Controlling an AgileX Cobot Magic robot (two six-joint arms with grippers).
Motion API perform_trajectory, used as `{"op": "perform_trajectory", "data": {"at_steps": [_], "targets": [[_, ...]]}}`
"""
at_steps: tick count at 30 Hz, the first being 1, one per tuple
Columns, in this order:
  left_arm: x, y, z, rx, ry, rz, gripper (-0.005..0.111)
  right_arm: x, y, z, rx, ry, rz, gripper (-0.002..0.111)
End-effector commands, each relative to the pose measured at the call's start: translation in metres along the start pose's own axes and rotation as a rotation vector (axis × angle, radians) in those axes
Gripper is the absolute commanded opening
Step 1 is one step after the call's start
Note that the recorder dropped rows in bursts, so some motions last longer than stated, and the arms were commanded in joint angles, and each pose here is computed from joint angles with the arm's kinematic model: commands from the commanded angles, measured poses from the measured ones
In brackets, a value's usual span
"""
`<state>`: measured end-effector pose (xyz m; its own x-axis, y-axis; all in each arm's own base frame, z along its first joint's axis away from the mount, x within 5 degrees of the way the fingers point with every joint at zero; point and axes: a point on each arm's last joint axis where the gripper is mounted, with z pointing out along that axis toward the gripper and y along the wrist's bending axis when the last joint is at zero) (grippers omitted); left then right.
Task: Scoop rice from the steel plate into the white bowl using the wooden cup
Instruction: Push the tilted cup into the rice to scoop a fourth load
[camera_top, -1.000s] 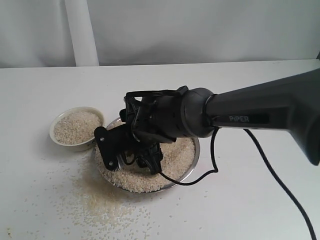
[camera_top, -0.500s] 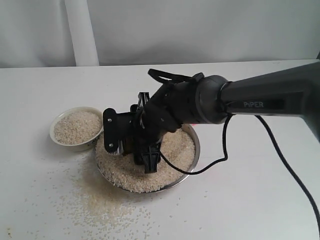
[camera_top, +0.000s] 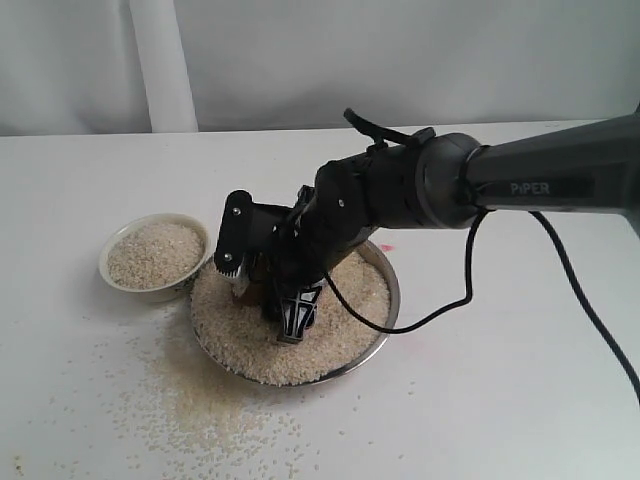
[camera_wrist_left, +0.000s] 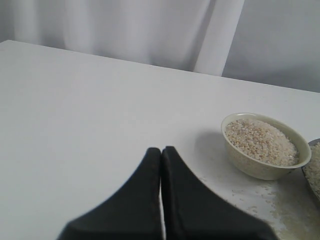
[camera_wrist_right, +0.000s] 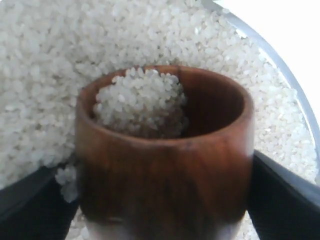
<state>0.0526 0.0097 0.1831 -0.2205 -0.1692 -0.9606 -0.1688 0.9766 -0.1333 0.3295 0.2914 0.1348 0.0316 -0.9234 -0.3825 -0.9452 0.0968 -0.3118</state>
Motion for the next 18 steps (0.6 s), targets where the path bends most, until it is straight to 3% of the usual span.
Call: {"op": "perform_trajectory", "data": {"at_steps": [1, 12, 18], "targets": [[0.0, 0.0, 0.0, 0.005, -0.002, 0.002, 0.0, -0.001, -0.003, -0.006, -0.001, -0.034, 0.073, 0.0], [0.0, 0.0, 0.0, 0.005, -0.002, 0.002, 0.0, -0.003, -0.023, -0.043, 0.059, -0.107, 0.153, 0.0], [0.0, 0.0, 0.0, 0.005, -0.002, 0.002, 0.0, 0.014, -0.005, -0.047, 0.122, -0.167, 0.309, 0.0]]}}
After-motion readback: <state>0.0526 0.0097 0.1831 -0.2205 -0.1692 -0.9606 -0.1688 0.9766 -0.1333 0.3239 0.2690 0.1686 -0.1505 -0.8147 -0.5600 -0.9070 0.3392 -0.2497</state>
